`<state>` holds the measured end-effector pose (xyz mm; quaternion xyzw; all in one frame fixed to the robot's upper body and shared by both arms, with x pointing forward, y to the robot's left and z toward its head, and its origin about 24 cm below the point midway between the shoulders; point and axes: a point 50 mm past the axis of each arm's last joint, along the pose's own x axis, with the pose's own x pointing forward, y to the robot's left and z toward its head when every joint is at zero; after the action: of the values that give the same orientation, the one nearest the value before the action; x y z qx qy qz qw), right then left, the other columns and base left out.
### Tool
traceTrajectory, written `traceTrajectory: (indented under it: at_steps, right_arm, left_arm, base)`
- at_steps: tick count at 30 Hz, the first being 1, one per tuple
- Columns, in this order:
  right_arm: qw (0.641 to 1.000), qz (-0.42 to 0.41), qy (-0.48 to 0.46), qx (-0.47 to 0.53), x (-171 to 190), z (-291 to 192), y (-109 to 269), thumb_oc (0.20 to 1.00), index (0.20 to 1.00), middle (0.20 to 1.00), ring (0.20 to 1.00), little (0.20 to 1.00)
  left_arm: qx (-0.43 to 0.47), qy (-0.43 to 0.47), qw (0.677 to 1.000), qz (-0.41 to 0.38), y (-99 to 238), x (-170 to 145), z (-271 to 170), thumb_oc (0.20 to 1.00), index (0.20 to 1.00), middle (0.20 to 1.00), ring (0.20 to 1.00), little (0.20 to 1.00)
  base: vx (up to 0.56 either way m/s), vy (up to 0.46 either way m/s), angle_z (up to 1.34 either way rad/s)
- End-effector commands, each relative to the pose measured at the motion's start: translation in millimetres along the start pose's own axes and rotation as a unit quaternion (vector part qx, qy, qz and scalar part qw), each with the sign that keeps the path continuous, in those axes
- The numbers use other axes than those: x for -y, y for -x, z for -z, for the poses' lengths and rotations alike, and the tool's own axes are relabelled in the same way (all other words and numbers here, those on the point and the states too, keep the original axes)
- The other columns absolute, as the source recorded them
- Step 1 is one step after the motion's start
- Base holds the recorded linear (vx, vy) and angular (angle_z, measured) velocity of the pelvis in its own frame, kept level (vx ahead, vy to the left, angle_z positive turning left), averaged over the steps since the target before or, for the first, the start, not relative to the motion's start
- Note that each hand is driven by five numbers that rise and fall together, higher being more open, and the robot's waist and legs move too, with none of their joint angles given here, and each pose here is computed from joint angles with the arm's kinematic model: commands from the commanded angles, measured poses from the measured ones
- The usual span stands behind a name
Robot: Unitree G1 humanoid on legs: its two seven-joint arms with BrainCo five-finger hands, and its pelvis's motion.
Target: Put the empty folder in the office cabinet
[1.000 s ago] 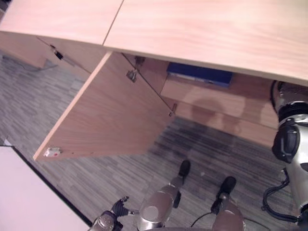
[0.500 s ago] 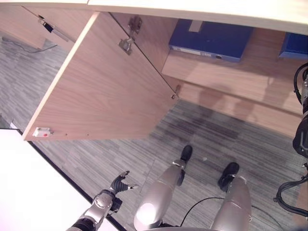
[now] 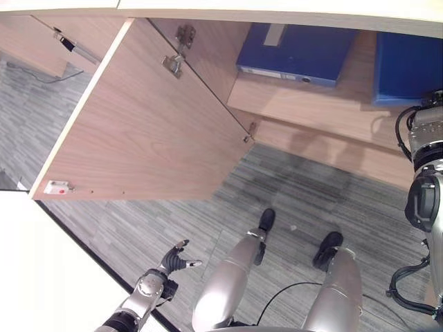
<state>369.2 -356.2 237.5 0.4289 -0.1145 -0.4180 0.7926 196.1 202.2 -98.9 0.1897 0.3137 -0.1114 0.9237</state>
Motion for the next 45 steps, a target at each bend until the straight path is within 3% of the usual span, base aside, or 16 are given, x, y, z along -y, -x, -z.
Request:
traceTrajectory:
  at_steps: [1,12,22,30,45]
  right_arm:
    - [0.998,-0.042,-0.009,0.050,-11.5,-24.5,1.0,0.200,0.200,0.200,0.200,0.200]
    - [0.998,0.042,-0.034,0.037,5.2,-16.0,-1.4,0.200,0.200,0.200,0.200,0.200]
    - [0.986,0.124,-0.113,0.010,18.3,1.5,1.3,0.200,0.200,0.200,0.200,0.200]
    - [0.979,0.134,-0.154,0.013,12.5,-5.5,3.4,0.200,0.200,0.200,0.200,0.200]
    - [0.983,0.102,-0.117,0.096,7.3,-66.5,-1.0,0.200,0.200,0.200,0.200,0.200]
  left_arm:
    - [-0.046,-0.012,0.999,-0.020,13.3,-18.0,25.4,1.000,1.000,1.000,1.000,1.000]
    - [-0.039,-0.014,0.999,-0.019,12.7,-10.7,22.7,1.000,1.000,1.000,1.000,1.000]
    - [-0.036,-0.020,0.999,-0.016,12.9,-2.7,22.3,1.000,1.000,1.000,1.000,1.000]
    - [-0.042,-0.027,0.999,-0.010,15.0,-1.9,26.1,1.000,1.000,1.000,1.000,1.000]
    - [-0.054,-0.017,0.998,-0.003,22.2,-1.6,36.6,1.000,1.000,1.000,1.000,1.000]
  base:
    - [0.00,0.000,0.00]
    - [-0.03,0.011,0.01]
    - [0.01,0.006,0.00]
    - [-0.03,0.014,-0.01]
    - [0.01,0.007,-0.01]
